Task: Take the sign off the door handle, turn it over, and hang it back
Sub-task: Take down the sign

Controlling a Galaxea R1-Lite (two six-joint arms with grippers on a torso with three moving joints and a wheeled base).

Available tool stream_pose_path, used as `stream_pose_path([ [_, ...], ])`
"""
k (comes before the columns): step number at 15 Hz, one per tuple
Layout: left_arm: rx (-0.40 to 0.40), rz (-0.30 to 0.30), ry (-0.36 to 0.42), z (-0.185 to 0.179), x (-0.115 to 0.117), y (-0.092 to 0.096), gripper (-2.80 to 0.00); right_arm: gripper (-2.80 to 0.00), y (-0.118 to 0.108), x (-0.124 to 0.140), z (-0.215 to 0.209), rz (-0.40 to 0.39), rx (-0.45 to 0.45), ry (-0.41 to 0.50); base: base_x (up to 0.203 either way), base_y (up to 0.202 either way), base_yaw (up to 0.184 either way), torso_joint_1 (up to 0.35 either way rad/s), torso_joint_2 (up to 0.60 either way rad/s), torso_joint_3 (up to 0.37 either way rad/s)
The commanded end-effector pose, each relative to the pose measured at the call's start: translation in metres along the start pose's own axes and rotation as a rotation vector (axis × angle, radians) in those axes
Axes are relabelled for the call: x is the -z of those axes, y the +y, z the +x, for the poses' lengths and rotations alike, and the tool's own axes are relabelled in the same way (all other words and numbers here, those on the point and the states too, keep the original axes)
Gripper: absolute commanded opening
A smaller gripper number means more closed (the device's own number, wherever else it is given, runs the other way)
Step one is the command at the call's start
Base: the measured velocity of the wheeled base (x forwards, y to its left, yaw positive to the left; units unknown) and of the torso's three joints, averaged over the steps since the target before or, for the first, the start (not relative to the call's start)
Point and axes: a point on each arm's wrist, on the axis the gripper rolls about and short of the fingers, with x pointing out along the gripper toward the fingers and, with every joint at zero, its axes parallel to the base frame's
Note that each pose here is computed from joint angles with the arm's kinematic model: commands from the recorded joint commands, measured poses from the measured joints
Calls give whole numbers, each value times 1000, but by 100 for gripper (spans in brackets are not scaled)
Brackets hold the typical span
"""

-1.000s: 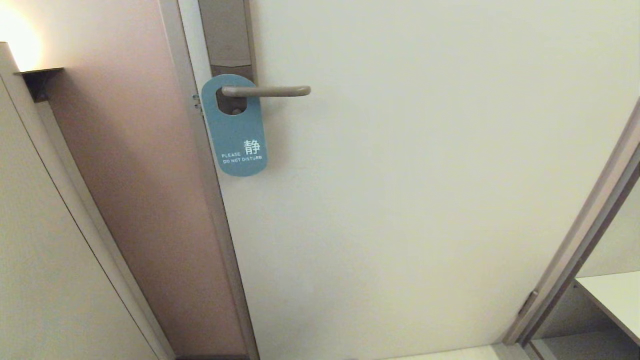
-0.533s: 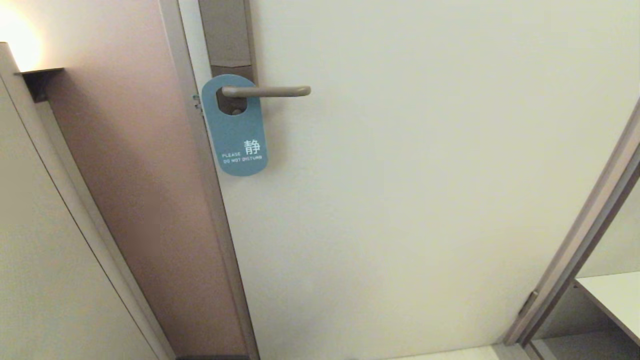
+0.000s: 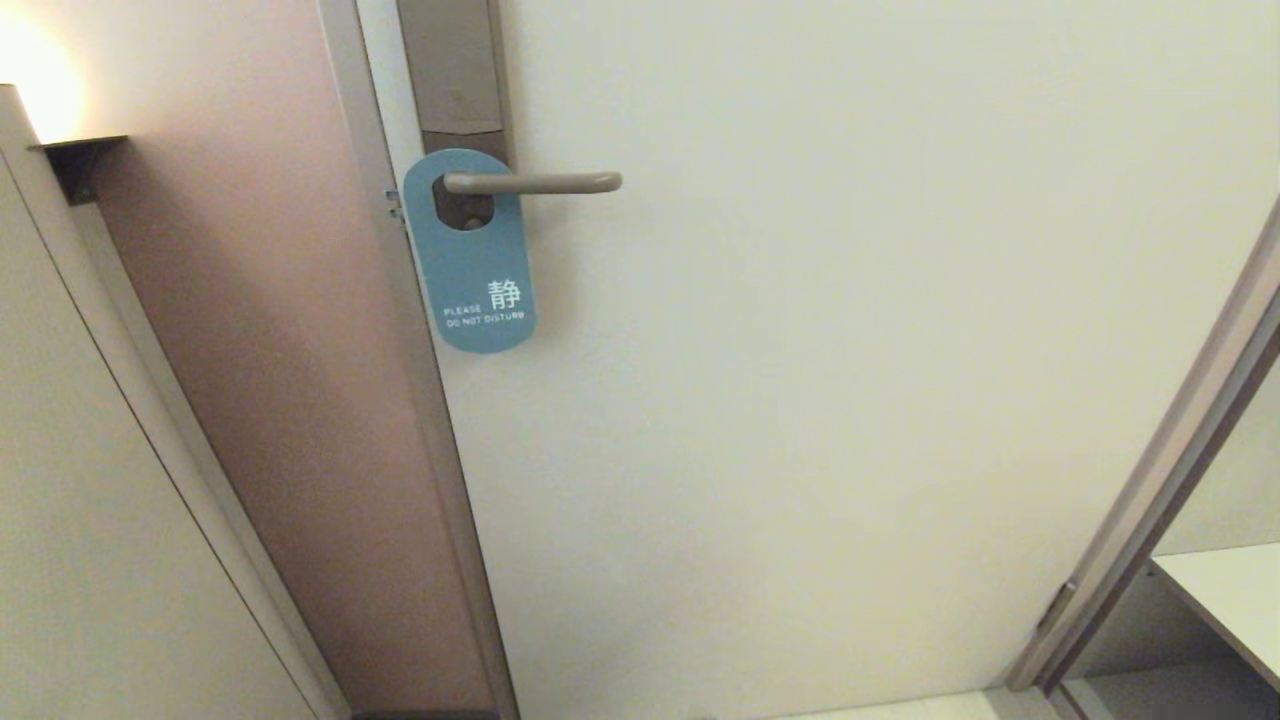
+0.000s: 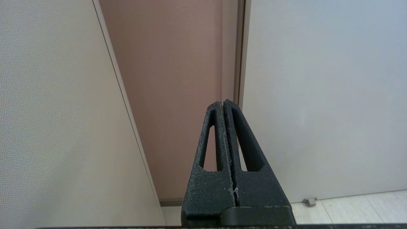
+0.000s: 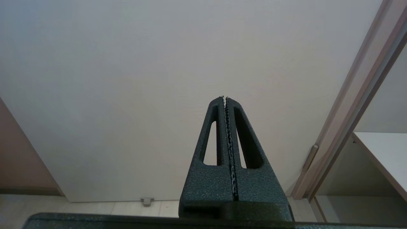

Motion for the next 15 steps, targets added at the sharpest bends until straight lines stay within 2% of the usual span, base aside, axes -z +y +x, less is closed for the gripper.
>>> stream_pose_path([
  [1,-1,0,-1,0,0,0,-280,-280,0,0,0,0,-1,1,0,0,0,0,0,0],
  [12,-1,10,-3,0,0,0,-280,-280,0,0,0,0,-1,1,0,0,0,0,0,0],
  [15,25,13,-49,-4,-13,0,-280,-280,0,0,0,0,-1,1,0,0,0,0,0,0],
])
